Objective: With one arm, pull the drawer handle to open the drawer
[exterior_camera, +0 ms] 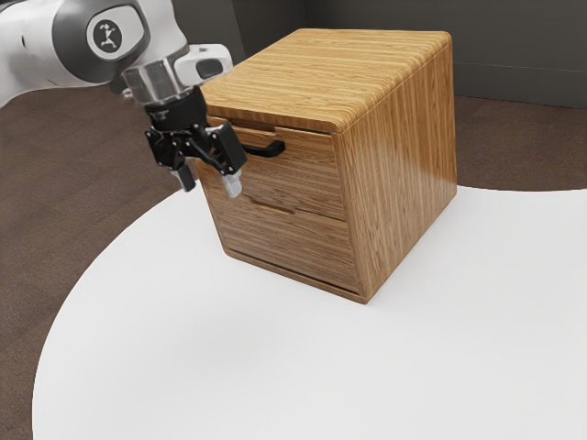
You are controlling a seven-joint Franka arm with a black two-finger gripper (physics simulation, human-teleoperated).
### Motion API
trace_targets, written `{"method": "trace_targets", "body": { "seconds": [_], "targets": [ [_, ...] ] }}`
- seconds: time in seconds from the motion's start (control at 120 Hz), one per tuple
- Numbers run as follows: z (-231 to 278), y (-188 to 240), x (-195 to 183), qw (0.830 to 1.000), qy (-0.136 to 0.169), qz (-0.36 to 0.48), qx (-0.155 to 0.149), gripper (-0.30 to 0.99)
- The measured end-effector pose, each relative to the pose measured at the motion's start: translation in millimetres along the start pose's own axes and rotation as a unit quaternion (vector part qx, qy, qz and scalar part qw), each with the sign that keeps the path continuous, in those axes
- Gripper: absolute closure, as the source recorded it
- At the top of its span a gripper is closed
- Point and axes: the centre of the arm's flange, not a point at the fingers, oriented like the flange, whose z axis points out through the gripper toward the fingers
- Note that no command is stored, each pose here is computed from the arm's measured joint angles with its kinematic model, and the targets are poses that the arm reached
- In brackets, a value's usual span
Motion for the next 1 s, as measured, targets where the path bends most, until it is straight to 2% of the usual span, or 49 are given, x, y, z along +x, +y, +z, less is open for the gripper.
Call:
{"method": "trace_targets", "body": {
  "seconds": [0.175,0.208,0.25,0.3,0.383,0.442,0.583,0.675,0.875,1.0],
  "targets": [
    [-7,-4,2,1.000,0.021,-0.001,0.002,0.00],
    [-30,-11,-6,0.999,0.039,-0.007,0.008,0.00],
    [-83,-23,-27,0.996,0.083,-0.013,0.019,0.00],
    [-128,-40,-54,0.992,0.119,-0.012,0.033,0.00],
    [-169,-67,-84,0.987,0.148,0.019,0.057,0.00],
    [-180,-83,-97,0.984,0.152,0.064,0.067,0.00],
    [-179,-121,-114,0.973,0.138,0.176,0.048,0.00],
    [-179,-148,-123,0.963,0.137,0.226,0.048,0.00],
    [-177,-209,-140,0.942,0.137,0.294,0.081,0.00],
    [-136,-257,-140,0.938,0.122,0.313,0.084,0.00]
  ]
}}
